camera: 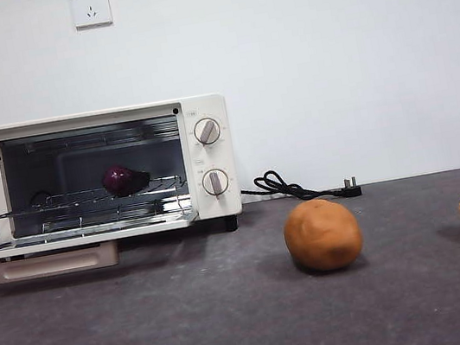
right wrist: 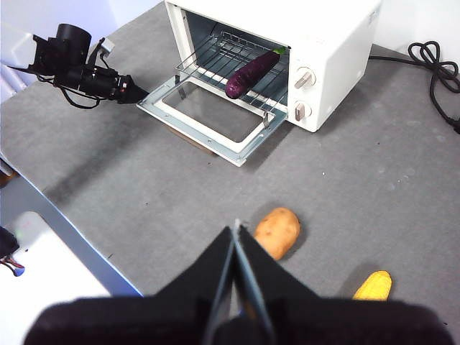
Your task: Take the eggplant from the table,put the eggplant in the oven
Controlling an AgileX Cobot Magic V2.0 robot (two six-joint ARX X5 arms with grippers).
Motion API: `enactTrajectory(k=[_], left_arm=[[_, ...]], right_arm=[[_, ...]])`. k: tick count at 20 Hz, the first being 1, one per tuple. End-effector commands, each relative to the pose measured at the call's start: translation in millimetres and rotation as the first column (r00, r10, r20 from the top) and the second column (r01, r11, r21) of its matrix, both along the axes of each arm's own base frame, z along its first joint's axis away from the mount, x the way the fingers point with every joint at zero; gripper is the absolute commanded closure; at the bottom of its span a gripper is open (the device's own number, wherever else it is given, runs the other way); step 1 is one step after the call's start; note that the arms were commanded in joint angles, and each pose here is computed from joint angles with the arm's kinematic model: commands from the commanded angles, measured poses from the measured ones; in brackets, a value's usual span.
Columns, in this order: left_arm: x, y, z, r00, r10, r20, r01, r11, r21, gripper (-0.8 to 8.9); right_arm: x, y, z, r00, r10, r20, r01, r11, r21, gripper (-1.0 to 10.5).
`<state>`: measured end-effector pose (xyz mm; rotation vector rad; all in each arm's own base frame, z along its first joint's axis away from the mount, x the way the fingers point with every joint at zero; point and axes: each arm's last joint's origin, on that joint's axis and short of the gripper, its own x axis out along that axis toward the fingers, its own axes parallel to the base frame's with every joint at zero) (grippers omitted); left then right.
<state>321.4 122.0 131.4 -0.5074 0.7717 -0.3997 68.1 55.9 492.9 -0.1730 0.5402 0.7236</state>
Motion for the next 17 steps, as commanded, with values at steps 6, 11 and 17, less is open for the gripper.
enactTrajectory(k=[6,11,17], left_arm=[[8.0,-2.4,9.6,0.995,-0.079,0.069,0.087,0.987,-0.134,8.22],[13.7,-0.6,18.5,0.991,-0.089,0.097,0.103,0.982,-0.155,8.21],[23.4,3.2,32.7,0.988,-0.082,0.130,0.101,0.984,-0.148,8.21]], right_arm=[[-0.1,-0.1,-4.0,0.999,-0.006,-0.032,0.006,1.000,-0.016,9.6],[-0.1,-0.1,-4.0,0.999,-0.007,-0.032,0.006,1.000,-0.016,9.6],[-0.1,-0.1,-4.0,0.999,-0.006,-0.032,0.006,1.000,-0.016,9.6]])
